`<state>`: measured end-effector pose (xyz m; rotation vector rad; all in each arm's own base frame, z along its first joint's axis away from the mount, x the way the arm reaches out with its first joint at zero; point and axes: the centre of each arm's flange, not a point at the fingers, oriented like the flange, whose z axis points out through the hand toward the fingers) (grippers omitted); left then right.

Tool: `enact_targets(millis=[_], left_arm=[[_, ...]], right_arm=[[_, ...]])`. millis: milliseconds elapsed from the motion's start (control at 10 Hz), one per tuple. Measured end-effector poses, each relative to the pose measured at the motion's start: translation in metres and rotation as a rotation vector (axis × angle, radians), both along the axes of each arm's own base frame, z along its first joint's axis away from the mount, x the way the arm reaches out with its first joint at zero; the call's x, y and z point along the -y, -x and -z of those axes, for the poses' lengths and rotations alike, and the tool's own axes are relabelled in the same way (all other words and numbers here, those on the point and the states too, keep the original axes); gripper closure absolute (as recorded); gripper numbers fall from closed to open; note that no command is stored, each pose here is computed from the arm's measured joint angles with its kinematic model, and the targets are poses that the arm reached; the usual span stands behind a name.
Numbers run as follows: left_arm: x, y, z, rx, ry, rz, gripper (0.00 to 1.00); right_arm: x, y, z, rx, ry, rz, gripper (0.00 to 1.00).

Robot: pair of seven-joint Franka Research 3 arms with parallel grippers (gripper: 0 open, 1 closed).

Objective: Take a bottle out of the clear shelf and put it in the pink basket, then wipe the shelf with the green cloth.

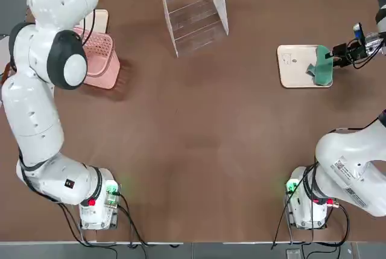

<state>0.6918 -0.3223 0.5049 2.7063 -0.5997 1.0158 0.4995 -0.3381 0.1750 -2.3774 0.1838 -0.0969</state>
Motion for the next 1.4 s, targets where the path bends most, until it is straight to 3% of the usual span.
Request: enact_targets(millis=[500,800,1000,1100,1300,1400], left_arm=[[-0.016,0.014,-0.068,0.023,0.065,-0.082,0.57],[-0.088,0.029,-0.128,-0.093,-0.002,-0.197,0.57],[-0.173,0.021,-0.116,-0.302,0.037,-0.356,0.57],[-0.223,0.018,-0.107,-0.373,0.027,-0.387,0.57],[-0.312,0.027,-0.111,-0.419,-0.034,-0.380,0.57],[-0.346,0.038,-0.119,-0.411,-0.048,-0.393,0.57]], right_arm=[[0.000,-0.001,0.001,-0.008,0.003,0.011,0.04],[-0.002,0.000,0.006,-0.011,0.012,0.016,0.04],[-0.004,-0.001,0.008,-0.013,0.012,0.014,0.05],[-0.004,-0.001,0.009,-0.014,0.010,0.014,0.06],[-0.005,0.000,0.013,-0.018,0.009,0.015,0.15],[-0.005,0.000,0.014,-0.019,0.009,0.016,0.31]])
